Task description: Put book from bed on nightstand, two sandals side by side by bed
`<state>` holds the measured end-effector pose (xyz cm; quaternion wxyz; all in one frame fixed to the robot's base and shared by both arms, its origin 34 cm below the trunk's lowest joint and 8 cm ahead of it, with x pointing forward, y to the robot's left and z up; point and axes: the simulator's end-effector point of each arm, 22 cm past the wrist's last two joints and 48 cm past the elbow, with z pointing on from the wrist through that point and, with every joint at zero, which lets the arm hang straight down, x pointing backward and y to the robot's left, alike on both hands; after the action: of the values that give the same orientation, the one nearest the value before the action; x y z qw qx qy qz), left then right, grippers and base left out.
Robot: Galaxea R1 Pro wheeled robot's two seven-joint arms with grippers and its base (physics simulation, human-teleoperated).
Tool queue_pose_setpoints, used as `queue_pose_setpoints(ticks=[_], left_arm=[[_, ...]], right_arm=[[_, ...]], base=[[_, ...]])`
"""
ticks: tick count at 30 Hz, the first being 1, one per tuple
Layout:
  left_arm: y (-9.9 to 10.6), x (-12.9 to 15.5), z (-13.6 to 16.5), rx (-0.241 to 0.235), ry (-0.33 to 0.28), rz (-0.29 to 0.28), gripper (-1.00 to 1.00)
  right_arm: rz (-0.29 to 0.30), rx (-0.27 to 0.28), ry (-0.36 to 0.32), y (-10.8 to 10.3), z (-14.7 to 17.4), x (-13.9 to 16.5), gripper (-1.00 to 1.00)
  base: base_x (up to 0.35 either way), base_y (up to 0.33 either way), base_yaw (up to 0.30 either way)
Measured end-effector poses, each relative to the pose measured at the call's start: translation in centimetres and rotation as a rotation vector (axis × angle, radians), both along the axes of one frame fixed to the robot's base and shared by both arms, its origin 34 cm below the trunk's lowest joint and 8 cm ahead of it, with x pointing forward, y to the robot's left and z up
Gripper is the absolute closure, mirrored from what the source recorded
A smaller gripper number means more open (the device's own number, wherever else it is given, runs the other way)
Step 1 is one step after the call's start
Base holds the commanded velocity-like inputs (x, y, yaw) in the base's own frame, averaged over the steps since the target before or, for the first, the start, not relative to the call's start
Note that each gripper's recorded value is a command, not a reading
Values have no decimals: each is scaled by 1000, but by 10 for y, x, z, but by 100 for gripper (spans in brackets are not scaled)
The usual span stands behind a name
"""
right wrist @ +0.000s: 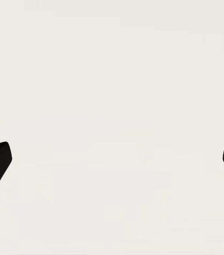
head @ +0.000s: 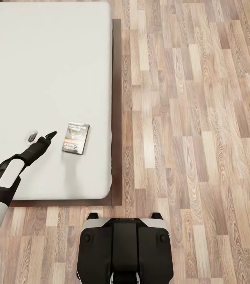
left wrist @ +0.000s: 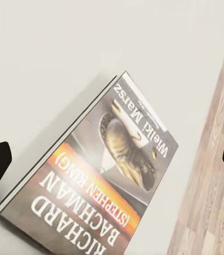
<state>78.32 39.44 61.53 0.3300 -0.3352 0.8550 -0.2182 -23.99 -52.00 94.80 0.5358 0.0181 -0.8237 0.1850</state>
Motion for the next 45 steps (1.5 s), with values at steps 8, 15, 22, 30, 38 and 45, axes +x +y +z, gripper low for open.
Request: queue_pose_setpoints(ticks=[8, 15, 22, 30, 38, 45], left_arm=[[0, 0, 0, 1, -1, 0, -100], [-1, 0, -1, 0, -1, 0, -100], [0, 1, 0, 4, -6, 4, -100], [0, 1, 0, 6, -10, 6, -100], [1, 3, 1, 11, -18, 10, -100], [1, 2, 1, 12, -17, 11, -100]], right_arm=[[0, 1, 1, 0, 0, 0, -100], [0, 0, 0, 0, 0, 0, -100], [0, 0, 1, 0, 0, 0, -100], [0, 1, 1, 0, 0, 0, -100], [0, 1, 1, 0, 0, 0, -100], [0, 1, 1, 1, 0, 0, -100]], base=[[82, 0, 0], [25, 0, 0], [7, 0, 0], [1, 0, 0], [0, 0, 0], [0, 0, 0]])
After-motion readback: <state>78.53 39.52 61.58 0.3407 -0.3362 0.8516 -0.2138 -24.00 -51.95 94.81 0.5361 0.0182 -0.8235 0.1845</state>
